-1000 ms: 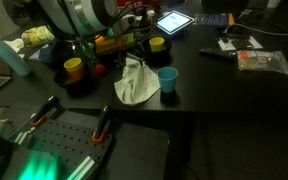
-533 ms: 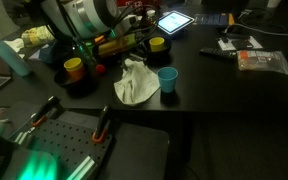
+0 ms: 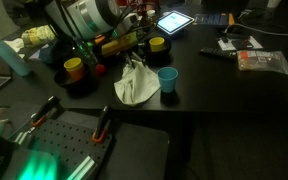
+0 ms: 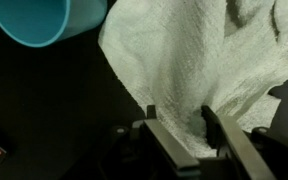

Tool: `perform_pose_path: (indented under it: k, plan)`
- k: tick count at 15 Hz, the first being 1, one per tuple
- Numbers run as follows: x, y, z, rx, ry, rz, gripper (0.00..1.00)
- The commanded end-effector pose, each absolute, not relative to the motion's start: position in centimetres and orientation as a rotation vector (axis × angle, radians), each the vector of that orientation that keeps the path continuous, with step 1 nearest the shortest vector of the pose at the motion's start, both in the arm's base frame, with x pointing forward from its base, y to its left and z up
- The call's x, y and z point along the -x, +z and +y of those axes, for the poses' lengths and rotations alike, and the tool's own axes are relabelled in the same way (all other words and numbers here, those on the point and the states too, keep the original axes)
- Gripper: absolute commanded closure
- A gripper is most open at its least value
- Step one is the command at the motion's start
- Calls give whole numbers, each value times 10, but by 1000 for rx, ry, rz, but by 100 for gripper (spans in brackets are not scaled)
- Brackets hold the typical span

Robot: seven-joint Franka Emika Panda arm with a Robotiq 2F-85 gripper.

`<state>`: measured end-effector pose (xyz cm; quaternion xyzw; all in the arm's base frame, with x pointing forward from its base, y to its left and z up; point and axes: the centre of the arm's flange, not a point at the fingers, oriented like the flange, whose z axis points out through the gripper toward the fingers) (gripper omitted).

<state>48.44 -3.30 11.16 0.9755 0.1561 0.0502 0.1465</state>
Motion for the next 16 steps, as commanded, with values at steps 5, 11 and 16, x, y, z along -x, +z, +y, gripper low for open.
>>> perform_pose_path:
  k: [5,11,16]
  plan:
    - [-490,111,-40,-2753,176,423,90]
    - [-505,114,-65,-2565,226,432,85]
    - [-503,102,-73,-2434,236,459,86]
